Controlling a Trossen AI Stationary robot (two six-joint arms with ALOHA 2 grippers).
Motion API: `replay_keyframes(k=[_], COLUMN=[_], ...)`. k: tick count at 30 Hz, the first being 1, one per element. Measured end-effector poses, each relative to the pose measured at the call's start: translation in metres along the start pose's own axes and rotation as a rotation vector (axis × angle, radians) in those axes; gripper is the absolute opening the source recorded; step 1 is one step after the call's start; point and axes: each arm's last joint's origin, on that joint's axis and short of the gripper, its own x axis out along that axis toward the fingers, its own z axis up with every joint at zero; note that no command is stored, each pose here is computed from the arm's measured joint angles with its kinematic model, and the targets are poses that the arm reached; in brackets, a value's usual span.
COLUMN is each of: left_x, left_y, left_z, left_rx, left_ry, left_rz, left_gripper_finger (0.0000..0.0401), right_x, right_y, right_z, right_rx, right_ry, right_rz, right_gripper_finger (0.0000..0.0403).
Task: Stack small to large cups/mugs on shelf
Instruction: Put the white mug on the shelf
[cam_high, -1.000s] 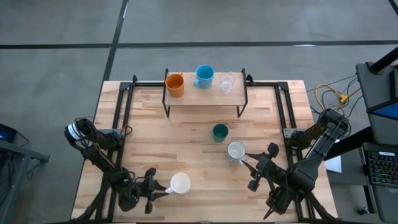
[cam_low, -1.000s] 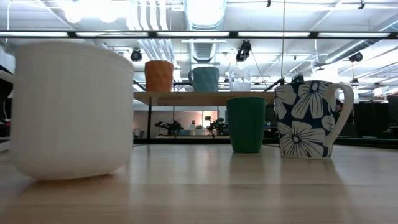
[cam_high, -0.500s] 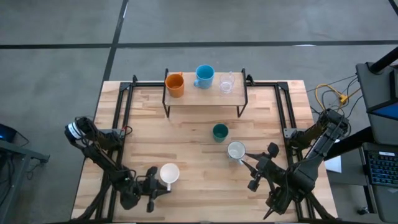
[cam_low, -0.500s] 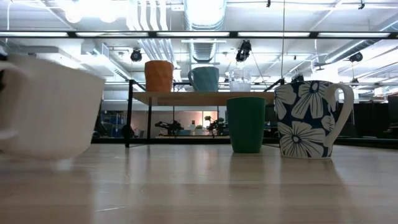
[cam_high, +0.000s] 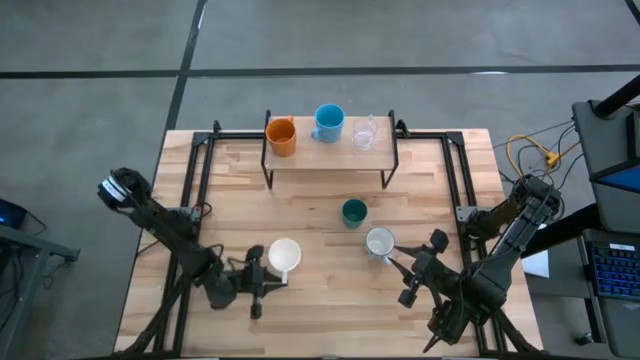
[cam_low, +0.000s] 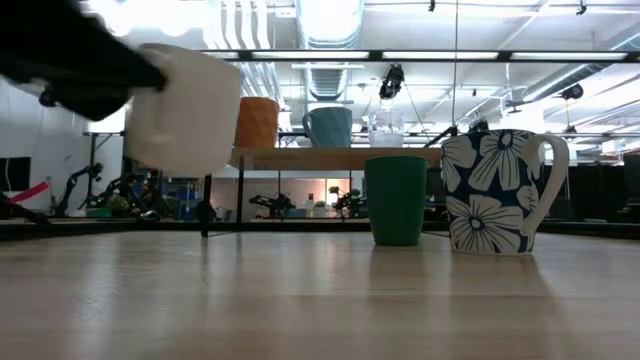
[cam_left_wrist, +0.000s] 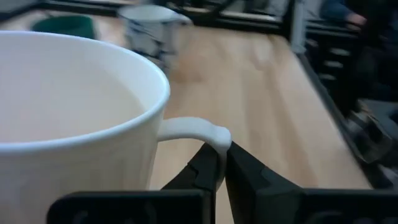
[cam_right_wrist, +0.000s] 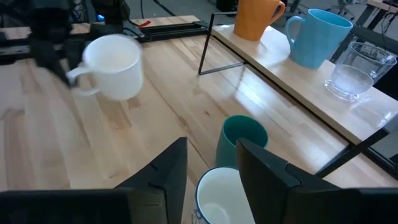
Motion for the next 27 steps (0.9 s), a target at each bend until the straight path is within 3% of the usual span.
replay_keyframes(k=[14, 21, 27], left_x=[0.008, 0.021, 0.045], left_y=[0.091, 0.134, 0.152], left_z=[0.096, 0.132, 0.149], left_rx=[-0.016, -0.043, -0.043], left_ry=[-0.203, -0.261, -0.237], left_rz=[0.148, 0.186, 0.160], left_gripper_finger=[0.0000, 0.0000, 0.0000], right_x=[0.002, 0.004, 0.004], right_y=[-0.001, -0.002, -0.002], right_z=[-0.004, -0.009, -0.010], right_rx=[-0.070, -0.089, -0.092], right_ry=[0.003, 0.006, 0.006], right_rz=[-0.009, -0.018, -0.020], right_gripper_finger=[0.0128, 0.0134, 0.0134])
